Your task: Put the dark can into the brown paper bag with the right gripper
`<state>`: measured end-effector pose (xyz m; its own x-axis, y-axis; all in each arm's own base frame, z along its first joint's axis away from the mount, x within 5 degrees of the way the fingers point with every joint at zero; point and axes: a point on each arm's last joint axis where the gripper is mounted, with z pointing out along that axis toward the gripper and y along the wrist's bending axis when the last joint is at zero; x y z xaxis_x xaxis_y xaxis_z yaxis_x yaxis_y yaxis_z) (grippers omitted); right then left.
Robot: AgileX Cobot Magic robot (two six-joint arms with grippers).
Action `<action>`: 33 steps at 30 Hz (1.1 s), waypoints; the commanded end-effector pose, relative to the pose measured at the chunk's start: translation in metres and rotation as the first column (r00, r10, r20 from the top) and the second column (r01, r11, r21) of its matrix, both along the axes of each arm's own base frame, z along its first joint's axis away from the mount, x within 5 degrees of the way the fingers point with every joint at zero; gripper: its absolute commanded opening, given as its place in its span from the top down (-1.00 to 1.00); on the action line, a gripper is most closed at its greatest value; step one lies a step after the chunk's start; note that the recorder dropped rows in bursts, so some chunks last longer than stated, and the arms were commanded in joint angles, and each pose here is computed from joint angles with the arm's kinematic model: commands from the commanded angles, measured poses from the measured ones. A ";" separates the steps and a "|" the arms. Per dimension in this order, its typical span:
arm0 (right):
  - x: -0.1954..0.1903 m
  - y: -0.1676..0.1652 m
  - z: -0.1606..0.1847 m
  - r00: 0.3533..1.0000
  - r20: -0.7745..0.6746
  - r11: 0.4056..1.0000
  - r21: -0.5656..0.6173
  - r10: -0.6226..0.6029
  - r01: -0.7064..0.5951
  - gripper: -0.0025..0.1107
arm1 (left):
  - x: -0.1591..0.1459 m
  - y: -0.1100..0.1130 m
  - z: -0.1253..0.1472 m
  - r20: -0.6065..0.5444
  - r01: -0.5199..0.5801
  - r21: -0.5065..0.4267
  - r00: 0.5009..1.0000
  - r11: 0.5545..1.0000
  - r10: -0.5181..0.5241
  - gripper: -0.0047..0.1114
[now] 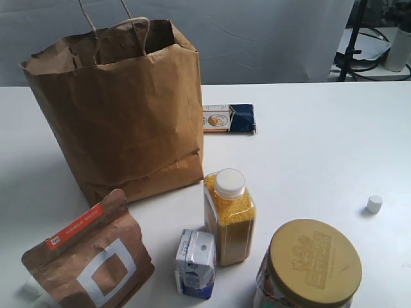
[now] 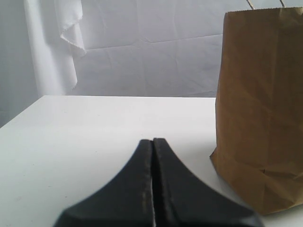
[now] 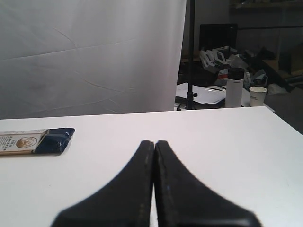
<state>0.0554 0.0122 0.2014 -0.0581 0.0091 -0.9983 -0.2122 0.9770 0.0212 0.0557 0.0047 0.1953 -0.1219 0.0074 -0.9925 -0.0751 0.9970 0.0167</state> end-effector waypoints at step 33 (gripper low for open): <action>0.000 -0.001 -0.001 1.000 0.005 1.000 -0.002 -0.023 0.023 0.96 | 0.000 0.000 0.000 0.011 0.008 0.001 1.000 1.000 -0.008 0.92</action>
<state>0.0557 0.0108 0.2012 -0.0611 0.0174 -0.9980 -0.1864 0.9821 0.0285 0.0557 0.0047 0.1953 -0.1219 0.0074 -0.9925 -0.0751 0.9970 0.0167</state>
